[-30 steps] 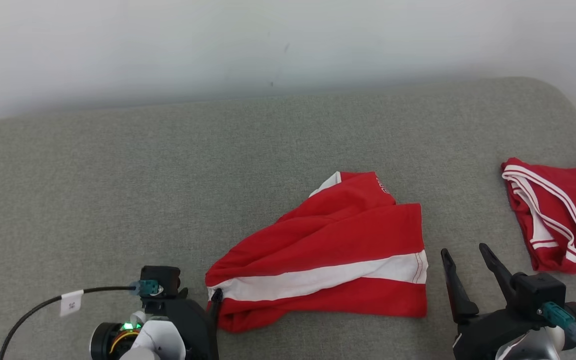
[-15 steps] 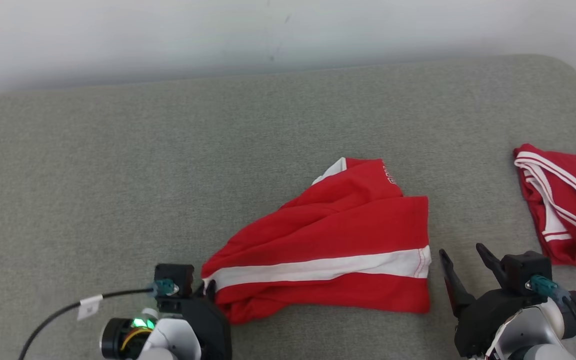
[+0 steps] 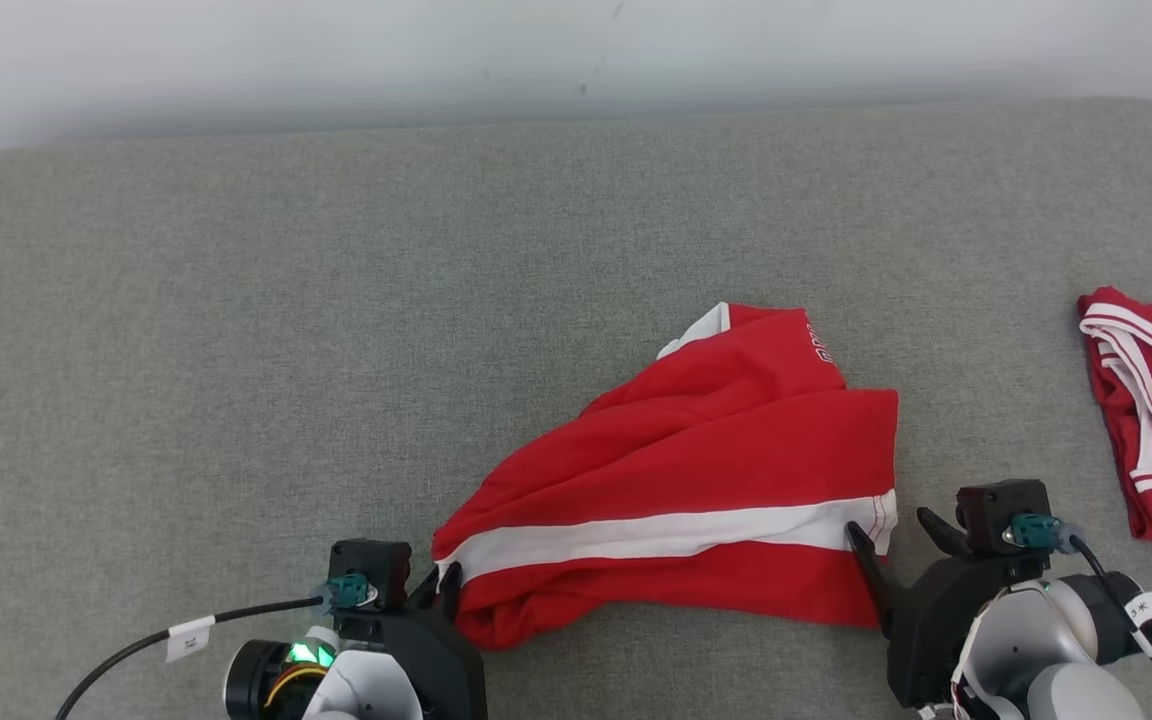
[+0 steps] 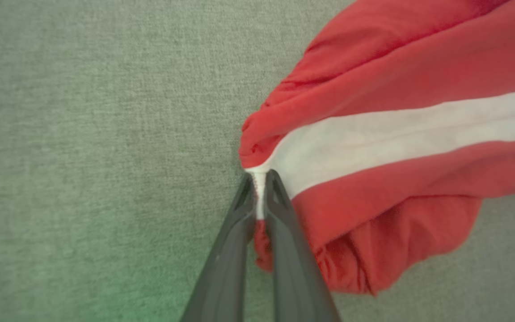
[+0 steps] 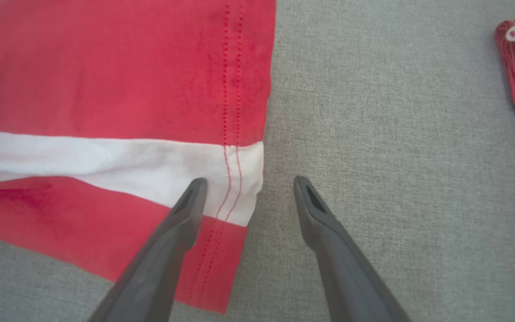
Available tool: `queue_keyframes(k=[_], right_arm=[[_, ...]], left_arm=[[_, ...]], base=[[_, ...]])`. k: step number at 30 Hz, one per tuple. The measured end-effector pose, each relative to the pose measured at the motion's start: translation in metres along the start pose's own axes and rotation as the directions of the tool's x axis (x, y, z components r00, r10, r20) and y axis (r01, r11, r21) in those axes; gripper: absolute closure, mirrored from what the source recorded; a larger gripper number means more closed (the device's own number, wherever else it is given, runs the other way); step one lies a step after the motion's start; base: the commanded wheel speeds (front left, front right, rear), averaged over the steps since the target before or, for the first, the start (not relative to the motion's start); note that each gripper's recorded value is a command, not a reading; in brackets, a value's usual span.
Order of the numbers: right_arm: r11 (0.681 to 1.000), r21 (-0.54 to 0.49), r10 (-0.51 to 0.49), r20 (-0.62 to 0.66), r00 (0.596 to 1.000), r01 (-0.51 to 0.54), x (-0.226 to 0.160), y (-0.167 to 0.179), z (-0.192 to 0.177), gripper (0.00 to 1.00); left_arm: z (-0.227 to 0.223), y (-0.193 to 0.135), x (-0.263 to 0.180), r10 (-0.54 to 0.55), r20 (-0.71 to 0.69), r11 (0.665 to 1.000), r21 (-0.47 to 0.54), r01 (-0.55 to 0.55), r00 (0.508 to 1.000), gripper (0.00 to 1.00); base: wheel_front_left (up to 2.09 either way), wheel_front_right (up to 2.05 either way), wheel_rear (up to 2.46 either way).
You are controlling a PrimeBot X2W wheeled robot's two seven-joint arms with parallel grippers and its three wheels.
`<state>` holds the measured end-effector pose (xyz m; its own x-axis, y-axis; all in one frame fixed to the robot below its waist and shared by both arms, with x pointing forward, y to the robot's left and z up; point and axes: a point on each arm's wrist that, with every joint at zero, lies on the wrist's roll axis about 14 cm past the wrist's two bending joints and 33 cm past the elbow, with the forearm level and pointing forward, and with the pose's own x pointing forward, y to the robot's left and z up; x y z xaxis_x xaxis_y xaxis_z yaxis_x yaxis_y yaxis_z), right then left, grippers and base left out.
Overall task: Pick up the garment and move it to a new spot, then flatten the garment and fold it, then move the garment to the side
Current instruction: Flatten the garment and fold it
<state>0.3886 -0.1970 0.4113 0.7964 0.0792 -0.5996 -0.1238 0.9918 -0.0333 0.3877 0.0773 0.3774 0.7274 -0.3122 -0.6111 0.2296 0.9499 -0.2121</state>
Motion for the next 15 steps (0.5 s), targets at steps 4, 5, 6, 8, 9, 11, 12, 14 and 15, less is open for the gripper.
queue_keyframes(k=[4,5,6,8,9,11,12,14,15], right_arm=[[1.000,-0.009,0.020,-0.015,1.000,-0.021,0.004,0.005,-0.002,0.08],[1.000,-0.008,0.028,-0.018,0.999,-0.028,0.005,0.008,-0.003,0.10],[0.999,-0.008,0.036,-0.023,0.999,-0.037,0.005,0.010,-0.004,0.11],[0.999,-0.005,0.050,-0.030,0.998,-0.050,0.004,0.015,-0.006,0.14],[0.999,-0.004,0.053,-0.033,0.998,-0.053,0.004,0.016,-0.008,0.15],[0.998,-0.002,0.062,-0.035,0.997,-0.062,0.002,0.018,-0.009,0.18],[0.998,-0.004,0.065,-0.035,0.997,-0.065,0.002,0.019,-0.009,0.23],[0.998,-0.007,0.067,-0.034,0.997,-0.067,0.001,0.020,-0.009,0.27],[0.997,-0.016,0.075,-0.028,0.997,-0.076,0.000,0.023,-0.008,0.30]], left_arm=[[0.001,0.000,0.001,-0.003,0.000,1.000,0.001,0.003,1.000,1.00],[0.001,-0.001,0.001,-0.004,0.002,1.000,0.001,0.004,1.000,1.00],[0.001,-0.001,0.001,-0.004,0.003,1.000,0.002,0.004,1.000,1.00],[0.002,-0.001,0.001,-0.004,0.007,1.000,0.000,0.004,1.000,1.00],[0.002,-0.001,0.001,-0.005,0.007,1.000,0.000,0.005,1.000,1.00],[0.003,0.000,0.001,-0.004,0.009,1.000,0.001,0.004,1.000,1.00],[0.003,0.001,0.001,-0.003,0.010,1.000,0.001,0.003,1.000,1.00],[0.003,0.000,0.001,-0.003,0.010,1.000,0.000,0.003,1.000,1.00],[0.004,0.001,0.000,-0.001,0.012,1.000,0.001,0.001,1.000,1.00]], base=[[0.00,0.00,0.00],[0.00,0.00,0.00],[0.00,0.00,0.00],[0.00,0.00,0.00],[0.00,0.00,0.00],[0.00,0.00,0.00],[0.00,0.00,0.00],[0.00,0.00,0.00],[0.00,0.00,0.00]])
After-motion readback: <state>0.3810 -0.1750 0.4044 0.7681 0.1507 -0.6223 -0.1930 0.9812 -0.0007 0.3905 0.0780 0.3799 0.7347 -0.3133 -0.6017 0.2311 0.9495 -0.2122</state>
